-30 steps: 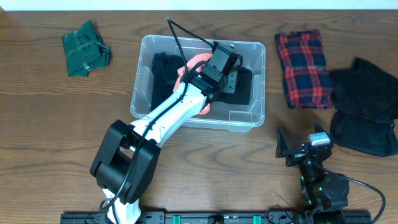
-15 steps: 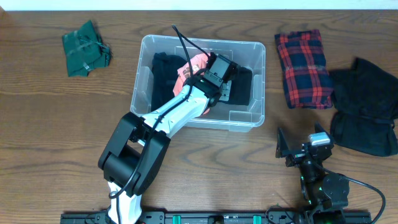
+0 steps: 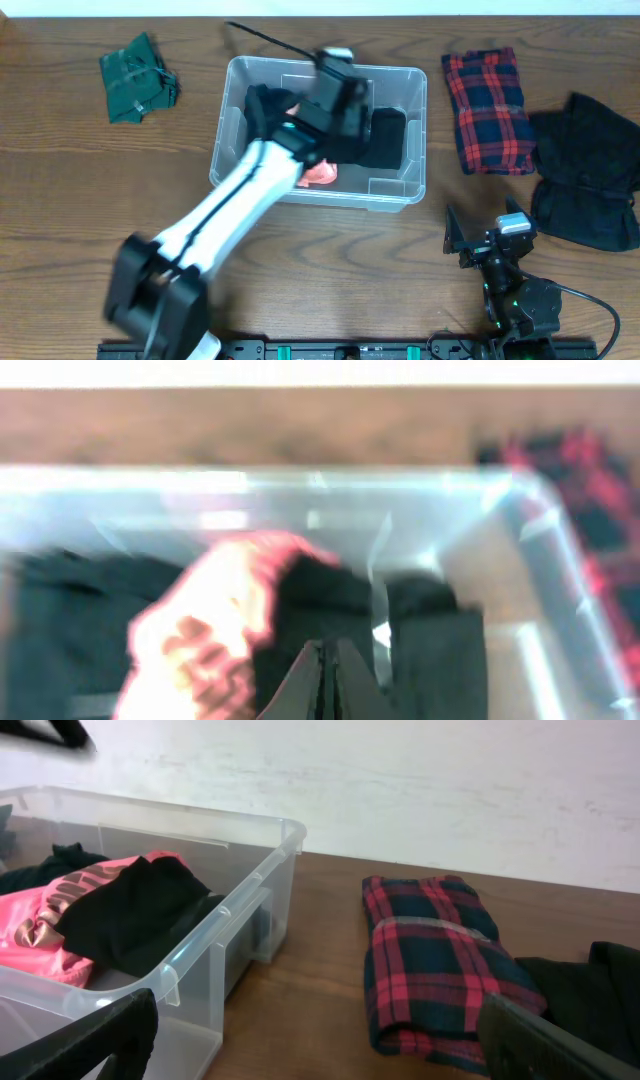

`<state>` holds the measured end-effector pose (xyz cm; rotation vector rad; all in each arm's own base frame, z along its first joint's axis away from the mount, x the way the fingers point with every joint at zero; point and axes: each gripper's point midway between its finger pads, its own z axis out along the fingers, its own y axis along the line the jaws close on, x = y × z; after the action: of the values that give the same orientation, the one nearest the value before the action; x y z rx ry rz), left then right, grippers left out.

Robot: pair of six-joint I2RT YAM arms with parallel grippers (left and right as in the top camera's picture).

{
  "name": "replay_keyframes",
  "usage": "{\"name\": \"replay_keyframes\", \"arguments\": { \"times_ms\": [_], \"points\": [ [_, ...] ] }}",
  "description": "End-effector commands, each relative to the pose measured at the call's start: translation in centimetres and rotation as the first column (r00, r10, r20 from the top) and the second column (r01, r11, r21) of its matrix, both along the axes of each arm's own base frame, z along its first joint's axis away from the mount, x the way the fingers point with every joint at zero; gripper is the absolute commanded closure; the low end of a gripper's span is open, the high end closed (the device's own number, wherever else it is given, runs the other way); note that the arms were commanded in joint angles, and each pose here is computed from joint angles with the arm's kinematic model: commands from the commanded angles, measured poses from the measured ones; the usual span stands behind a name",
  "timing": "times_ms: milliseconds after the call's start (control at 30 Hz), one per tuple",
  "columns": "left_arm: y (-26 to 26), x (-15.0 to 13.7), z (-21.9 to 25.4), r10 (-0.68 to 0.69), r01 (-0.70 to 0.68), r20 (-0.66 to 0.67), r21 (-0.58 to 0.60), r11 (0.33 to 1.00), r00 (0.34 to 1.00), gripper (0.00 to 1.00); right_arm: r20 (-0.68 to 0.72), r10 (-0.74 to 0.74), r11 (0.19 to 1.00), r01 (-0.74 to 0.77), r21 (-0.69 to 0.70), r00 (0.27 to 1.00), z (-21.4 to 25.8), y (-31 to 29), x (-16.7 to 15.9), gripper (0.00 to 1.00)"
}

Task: Pack container
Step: 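Withdraw the left gripper toward the green ribbon-tied bundle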

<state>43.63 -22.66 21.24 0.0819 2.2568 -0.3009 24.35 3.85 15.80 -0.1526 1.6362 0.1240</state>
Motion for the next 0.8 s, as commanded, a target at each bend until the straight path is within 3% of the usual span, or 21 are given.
{"name": "replay_keyframes", "arguments": {
  "times_ms": [0,200,467,767],
  "points": [
    [4.8,1.1,3.6,0.108,-0.108,0.062,-0.003,0.994,0.992,0.94,0.003,0.009,1.000,-0.009,-0.015,1.000,0.0,0.2,-0.1,0.01],
    [13.9,1.7,4.0,0.295,-0.295,0.030,0.026,0.955,0.955,0.93,0.003,0.010,1.000,-0.009,-0.015,1.000,0.0,0.2,-0.1,0.01],
    [26.4,1.7,3.3,0.540,-0.539,-0.007,0.049,0.841,0.842,0.93,0.003,0.009,1.000,-0.009,-0.015,1.000,0.0,0.2,-0.1,0.01],
    [34.1,-0.7,2.2,0.679,-0.674,-0.059,0.082,0.734,0.732,0.93,0.003,0.009,1.000,-0.009,-0.015,1.000,0.0,0.2,-0.1,0.01]
  ]
}}
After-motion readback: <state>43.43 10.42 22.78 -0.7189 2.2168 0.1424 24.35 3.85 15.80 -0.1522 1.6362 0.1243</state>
